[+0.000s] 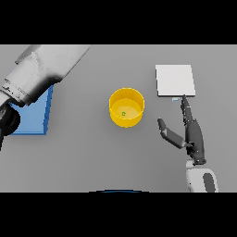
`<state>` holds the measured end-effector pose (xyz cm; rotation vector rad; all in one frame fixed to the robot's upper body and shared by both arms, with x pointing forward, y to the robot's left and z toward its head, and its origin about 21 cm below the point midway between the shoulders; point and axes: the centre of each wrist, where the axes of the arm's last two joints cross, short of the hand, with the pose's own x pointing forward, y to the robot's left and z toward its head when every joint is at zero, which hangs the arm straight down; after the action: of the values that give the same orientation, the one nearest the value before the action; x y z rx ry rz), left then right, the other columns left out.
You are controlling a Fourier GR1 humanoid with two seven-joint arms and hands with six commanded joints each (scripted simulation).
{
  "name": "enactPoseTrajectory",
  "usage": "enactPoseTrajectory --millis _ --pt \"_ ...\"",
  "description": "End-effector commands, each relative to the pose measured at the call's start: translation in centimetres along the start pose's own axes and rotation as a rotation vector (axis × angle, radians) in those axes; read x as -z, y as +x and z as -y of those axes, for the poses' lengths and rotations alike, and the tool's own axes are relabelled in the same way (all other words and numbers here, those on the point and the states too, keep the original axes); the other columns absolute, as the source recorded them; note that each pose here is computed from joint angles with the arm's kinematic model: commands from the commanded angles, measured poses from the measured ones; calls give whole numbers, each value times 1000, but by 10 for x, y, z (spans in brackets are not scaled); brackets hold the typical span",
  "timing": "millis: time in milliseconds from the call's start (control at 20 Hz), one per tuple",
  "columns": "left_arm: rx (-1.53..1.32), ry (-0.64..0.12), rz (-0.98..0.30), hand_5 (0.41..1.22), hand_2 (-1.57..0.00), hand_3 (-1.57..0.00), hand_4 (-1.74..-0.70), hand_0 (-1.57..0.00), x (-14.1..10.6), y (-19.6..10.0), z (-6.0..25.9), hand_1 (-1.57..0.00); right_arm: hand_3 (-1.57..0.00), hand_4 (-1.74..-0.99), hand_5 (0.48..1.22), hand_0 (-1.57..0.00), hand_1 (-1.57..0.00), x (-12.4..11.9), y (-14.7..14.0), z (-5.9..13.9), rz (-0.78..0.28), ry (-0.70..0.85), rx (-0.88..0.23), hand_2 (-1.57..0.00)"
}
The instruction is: Pick up the red beaker and tilt it to pour out 1 green nut into yellow bowl. Pick up the yellow bowl and place it on the metallic measuring scale.
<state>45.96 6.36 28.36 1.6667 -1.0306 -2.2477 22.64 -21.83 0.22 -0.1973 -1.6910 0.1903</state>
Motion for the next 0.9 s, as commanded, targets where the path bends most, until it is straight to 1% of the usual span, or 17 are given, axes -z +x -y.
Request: enactPoseTrajectory --millis 0,50,100,150,200,300,400,450,500,550,600,650,700,850 --pt "-87 -4 -42 1221 -1535 -1397 -1720 -1571 -3 -19 5 -1571 1 -1193 597 1 1 2 0 -3 2 1 2 1" --pt "-198 -9 -105 1221 -1542 -1380 -1723 -1571 -7 -39 13 -1571 1 -1200 596 1 1 1 -2 -1 2 0 1 1" --pt "-327 -22 -168 1221 -1548 -1379 -1727 -1571 -11 -54 28 -1571 1 -1199 594 1 1 0 -2 0 12 3 4 1" --pt "-442 -41 -250 1221 -1553 -1365 -1729 -1571 -15 -64 43 -1571 1 -1209 593 1 1 0 -1 3 17 5 -3 1" --pt "-551 -41 -307 1221 -1556 -1360 -1732 -1571 -19 -75 56 -1571 1 -1222 592 1 1 2 -1 2 19 10 4 1" --pt "-754 -10 -369 1221 -1562 -1383 -1735 -1571 -33 -93 91 -1571 1 -1222 590 1 1 1 -2 0 25 14 9 1" --pt "-911 6 -440 1221 -1565 -1410 -1737 -1571 -45 -100 122 -1571 1 -1220 587 1 1 1 -3 4 33 18 5 1" --pt "-992 28 -472 1221 -1566 -1426 -1738 -1571 -52 -104 135 -1571 1 -1222 586 1 1 2 -6 2 16 18 -3 1" --pt "-1061 32 -526 1221 -1567 -1428 -1739 -1571 -59 -105 154 -1571 1 -1226 587 1 1 3 -5 2 18 33 -9 1" --pt "-1106 28 -594 1221 -1568 -1414 -1739 -1571 -67 -106 167 -1571 1 -1223 591 1 1 5 -3 7 31 26 -22 1" --pt "-1161 45 -656 1221 -1569 -1415 -1739 -1571 -73 -102 183 -1571 1 -1217 595 1 1 4 -4 3 36 35 -17 1" --pt "-1228 60 -711 1221 -1569 -1432 -1740 -1571 -82 -99 199 -1571 1 -1217 599 1 1 6 -3 6 39 33 -23 1" --pt "-1275 72 -752 1221 -1569 -1446 -1740 -1571 -87 -92 209 -1571 1 -1212 604 1 1 2 -6 9 24 37 -34 1" --pt "-1395 49 -884 1221 -1570 -1458 -1740 -1571 -109 -69 238 -1571 1 -1210 631 1 1 4 -1 5 31 50 -51 1"
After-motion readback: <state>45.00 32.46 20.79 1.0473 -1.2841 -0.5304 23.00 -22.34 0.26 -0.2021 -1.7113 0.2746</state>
